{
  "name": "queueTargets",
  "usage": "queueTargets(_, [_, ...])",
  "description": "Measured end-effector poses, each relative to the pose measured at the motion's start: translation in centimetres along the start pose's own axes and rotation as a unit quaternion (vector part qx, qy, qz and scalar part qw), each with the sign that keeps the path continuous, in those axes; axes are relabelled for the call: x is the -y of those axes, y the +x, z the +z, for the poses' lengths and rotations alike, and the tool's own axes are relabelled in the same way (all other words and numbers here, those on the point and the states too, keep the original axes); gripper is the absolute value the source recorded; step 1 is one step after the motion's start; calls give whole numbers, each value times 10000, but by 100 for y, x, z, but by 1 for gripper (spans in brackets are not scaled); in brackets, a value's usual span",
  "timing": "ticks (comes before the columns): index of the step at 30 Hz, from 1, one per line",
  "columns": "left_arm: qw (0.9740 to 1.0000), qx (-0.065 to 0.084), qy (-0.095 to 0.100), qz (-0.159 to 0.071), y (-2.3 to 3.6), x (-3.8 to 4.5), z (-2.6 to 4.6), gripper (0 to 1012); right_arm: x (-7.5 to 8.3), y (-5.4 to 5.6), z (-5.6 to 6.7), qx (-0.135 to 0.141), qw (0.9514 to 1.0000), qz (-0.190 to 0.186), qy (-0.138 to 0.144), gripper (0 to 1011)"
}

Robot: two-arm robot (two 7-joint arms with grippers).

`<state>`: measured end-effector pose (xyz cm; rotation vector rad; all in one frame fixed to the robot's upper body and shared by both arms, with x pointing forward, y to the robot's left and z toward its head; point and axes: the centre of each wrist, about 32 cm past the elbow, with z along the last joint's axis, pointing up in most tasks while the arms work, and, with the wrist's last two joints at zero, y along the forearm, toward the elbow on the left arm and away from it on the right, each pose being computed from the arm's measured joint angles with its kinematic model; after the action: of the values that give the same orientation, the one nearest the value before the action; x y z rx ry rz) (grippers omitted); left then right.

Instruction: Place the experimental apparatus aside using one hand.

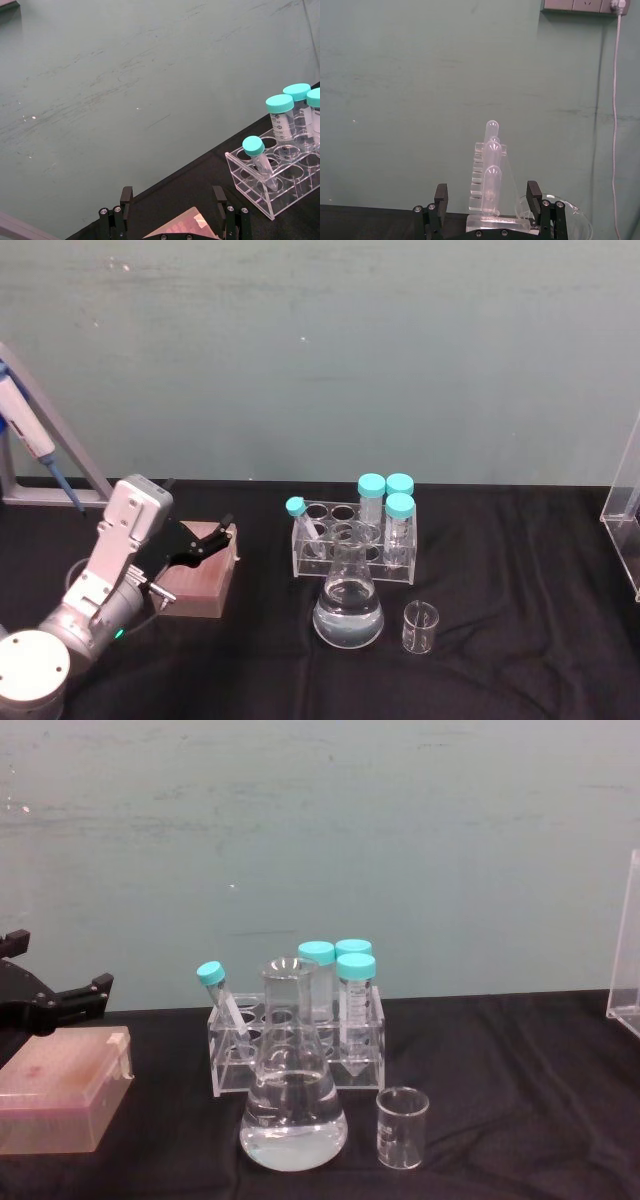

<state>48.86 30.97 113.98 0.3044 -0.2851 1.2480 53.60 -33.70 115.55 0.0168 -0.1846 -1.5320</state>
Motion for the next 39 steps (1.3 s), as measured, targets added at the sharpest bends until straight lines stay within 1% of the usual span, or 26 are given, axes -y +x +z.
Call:
queueTargets(14, [10000, 0, 0, 0, 0, 0, 0, 1000, 65, -55, 101, 284, 9990, -119, 318, 1002])
queueTargets(20, [10000, 0, 0, 0, 0, 0, 0, 1000, 79, -81, 140, 393, 9981, -49, 479, 1002])
queueTargets(22, [10000, 0, 0, 0, 0, 0, 0, 1000, 76, -102, 160, 492, 9970, 57, 600, 1000])
queueTargets(25, [10000, 0, 0, -1, 0, 0, 0, 1000, 73, -126, 180, 601, 9955, 169, 714, 1002])
queueTargets(26, [10000, 0, 0, 0, 0, 0, 0, 1000, 73, -126, 180, 601, 9955, 169, 714, 1002])
queueTargets(28, [10000, 0, 0, 0, 0, 0, 0, 1000, 67, -153, 202, 696, 9937, 268, 832, 1000])
queueTargets(29, [10000, 0, 0, 0, 0, 0, 0, 1000, 67, -153, 202, 696, 9937, 268, 832, 1002])
queueTargets(33, [10000, 0, 0, 0, 0, 0, 0, 1000, 45, -196, 246, 802, 9906, 461, 1012, 1002])
queueTargets(34, [10000, 0, 0, 0, 0, 0, 0, 1000, 45, -196, 246, 802, 9906, 461, 1012, 1002])
queueTargets(37, [10000, 0, 0, 0, 0, 0, 0, 1000, 23, -232, 270, 886, 9876, 653, 1119, 1002])
queueTargets(39, [10000, 0, 0, 0, 0, 0, 0, 1000, -3, -265, 286, 938, 9846, 877, 1184, 1002])
